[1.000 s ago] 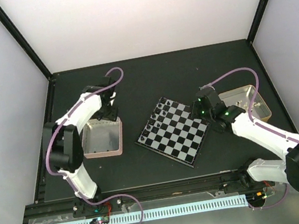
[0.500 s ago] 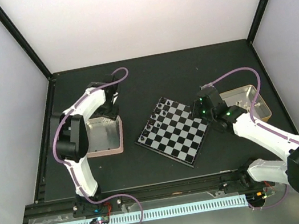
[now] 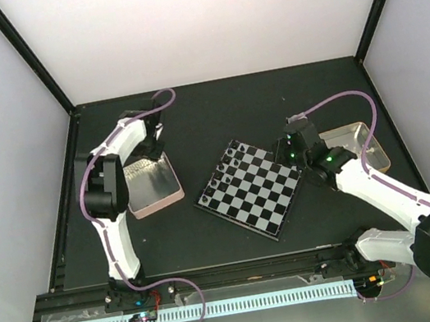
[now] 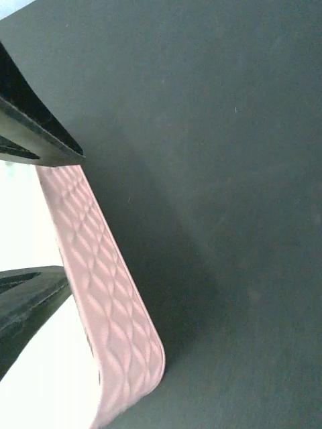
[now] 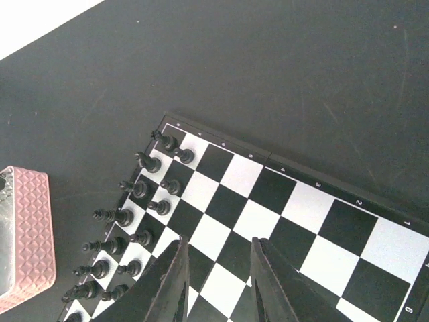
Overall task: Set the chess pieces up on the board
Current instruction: Adjust the storage box at the center of the board.
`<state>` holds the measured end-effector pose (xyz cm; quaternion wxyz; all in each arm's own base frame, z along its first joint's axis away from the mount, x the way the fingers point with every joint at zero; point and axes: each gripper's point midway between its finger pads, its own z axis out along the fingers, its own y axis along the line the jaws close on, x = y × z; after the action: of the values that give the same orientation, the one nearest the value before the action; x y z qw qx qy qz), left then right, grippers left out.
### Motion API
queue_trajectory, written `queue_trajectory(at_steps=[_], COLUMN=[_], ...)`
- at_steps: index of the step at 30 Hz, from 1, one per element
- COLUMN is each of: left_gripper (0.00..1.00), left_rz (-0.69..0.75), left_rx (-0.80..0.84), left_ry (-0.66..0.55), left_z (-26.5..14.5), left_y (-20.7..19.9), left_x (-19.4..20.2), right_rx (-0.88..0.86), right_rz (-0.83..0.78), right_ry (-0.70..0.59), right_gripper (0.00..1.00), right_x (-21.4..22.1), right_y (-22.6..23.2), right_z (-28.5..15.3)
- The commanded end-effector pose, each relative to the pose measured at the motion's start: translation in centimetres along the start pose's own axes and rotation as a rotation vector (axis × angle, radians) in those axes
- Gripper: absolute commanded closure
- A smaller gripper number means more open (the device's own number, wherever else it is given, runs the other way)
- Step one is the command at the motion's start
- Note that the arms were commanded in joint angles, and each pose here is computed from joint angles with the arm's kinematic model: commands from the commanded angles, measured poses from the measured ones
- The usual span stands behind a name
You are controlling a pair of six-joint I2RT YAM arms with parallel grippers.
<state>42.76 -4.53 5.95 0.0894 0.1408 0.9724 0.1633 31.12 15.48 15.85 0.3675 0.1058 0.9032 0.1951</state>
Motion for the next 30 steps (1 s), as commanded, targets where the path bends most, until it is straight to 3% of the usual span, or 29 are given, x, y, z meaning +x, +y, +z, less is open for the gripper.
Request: queue_trajectory(at_steps=[1,11,19,30], left_gripper=[0.62,0.85,0.97,0.98], left_rz=[-0.094,-0.301,-0.480,-0.651], left_rx=[0.028,0.067,0.120,0.207], left_ry=[0.002,0.066,0.094,0.126], left_z=[1.2,2.8,2.9,1.8], left_y=[2.2,5.8,6.6,4.3], left_x=[-0.7,1.1,2.8,6.8], right_rx=[-0.002,-0.023,-0.030,-0.043], right_rz=[-0.008,-0.002,-0.006,-0.007], right_ry=[-0.038,-0.030,-0.026,-0.013], right_gripper=[0.73,0.74,0.74,0.74], right_x=[-1.5,-1.7,-1.6,-1.2], right_y=[0.5,1.1,1.2,1.3], right_z=[-0.6,-0.6,-0.6,-0.4])
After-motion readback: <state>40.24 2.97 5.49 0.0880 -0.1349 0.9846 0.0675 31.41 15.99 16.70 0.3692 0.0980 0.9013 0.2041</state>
